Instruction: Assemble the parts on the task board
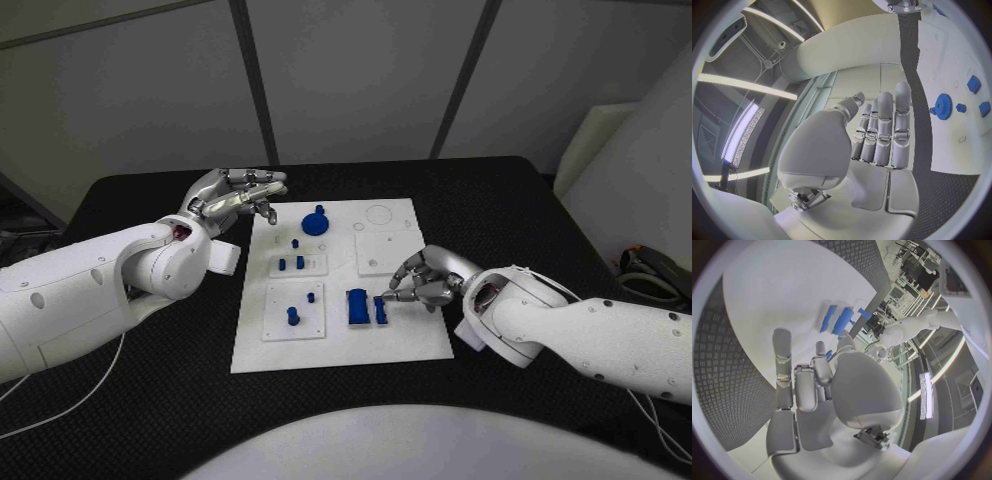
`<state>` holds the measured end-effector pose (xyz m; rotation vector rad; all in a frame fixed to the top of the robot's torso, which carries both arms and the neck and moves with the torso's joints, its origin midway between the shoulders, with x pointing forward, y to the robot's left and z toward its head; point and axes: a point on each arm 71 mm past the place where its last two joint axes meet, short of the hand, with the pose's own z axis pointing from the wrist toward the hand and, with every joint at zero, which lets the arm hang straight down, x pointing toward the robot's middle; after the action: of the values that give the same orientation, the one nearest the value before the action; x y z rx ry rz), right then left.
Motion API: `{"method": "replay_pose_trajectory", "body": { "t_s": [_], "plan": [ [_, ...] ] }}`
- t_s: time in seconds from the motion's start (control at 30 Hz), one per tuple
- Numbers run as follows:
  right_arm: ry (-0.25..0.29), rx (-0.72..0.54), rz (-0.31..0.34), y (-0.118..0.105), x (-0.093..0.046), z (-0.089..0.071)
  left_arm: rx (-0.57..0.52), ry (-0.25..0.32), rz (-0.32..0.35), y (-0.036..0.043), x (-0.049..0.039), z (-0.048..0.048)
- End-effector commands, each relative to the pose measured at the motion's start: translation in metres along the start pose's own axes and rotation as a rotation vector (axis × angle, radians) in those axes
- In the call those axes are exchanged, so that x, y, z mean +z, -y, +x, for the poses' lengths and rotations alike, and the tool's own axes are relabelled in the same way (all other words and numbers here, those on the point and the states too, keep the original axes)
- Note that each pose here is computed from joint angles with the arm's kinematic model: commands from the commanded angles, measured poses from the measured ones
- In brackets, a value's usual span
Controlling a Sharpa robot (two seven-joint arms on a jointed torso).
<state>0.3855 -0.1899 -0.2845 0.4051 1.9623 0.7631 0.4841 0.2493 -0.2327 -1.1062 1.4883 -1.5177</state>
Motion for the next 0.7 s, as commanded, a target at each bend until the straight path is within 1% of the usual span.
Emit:
{"method": "replay_pose_trajectory", "body": {
  "t_s": [0.03, 0.1, 0.17, 0.2, 0.23, 0.27, 0.37, 0.47, 0.53, 0.7],
  "plan": [
    [0.031, 0.283, -0.076, 0.002, 0.011, -0.021, -0.054, 0.033, -0.012, -0.0023, 0.0009, -0.0022],
    [0.05, 0.359, -0.082, 0.007, 0.019, -0.032, -0.068, 0.053, -0.018, -0.0041, 0.0015, -0.0051],
    [0.077, 0.455, -0.094, 0.015, 0.029, -0.047, -0.085, 0.085, -0.024, -0.0066, 0.0028, -0.01],
    [0.098, 0.506, -0.105, 0.018, 0.037, -0.056, -0.095, 0.105, -0.027, -0.0082, 0.0038, -0.0134],
    [0.105, 0.52, -0.109, 0.019, 0.039, -0.058, -0.101, 0.116, -0.028, -0.0091, 0.0044, -0.0153],
    [0.126, 0.556, -0.12, 0.021, 0.046, -0.066, -0.106, 0.128, -0.029, -0.01, 0.0049, -0.0175],
    [0.169, 0.617, -0.161, 0.025, 0.062, -0.082, -0.126, 0.173, -0.026, -0.0134, 0.0072, -0.0246],
    [0.199, 0.65, -0.194, 0.027, 0.075, -0.091, -0.138, 0.202, -0.02, -0.0168, 0.0112, -0.0279],
    [0.222, 0.665, -0.219, 0.029, 0.084, -0.097, -0.146, 0.223, -0.011, -0.0207, 0.0161, -0.029],
    [0.265, 0.682, -0.253, 0.032, 0.102, -0.103, -0.132, 0.292, 0.015, -0.0296, 0.0255, -0.0319]
  ]
}}
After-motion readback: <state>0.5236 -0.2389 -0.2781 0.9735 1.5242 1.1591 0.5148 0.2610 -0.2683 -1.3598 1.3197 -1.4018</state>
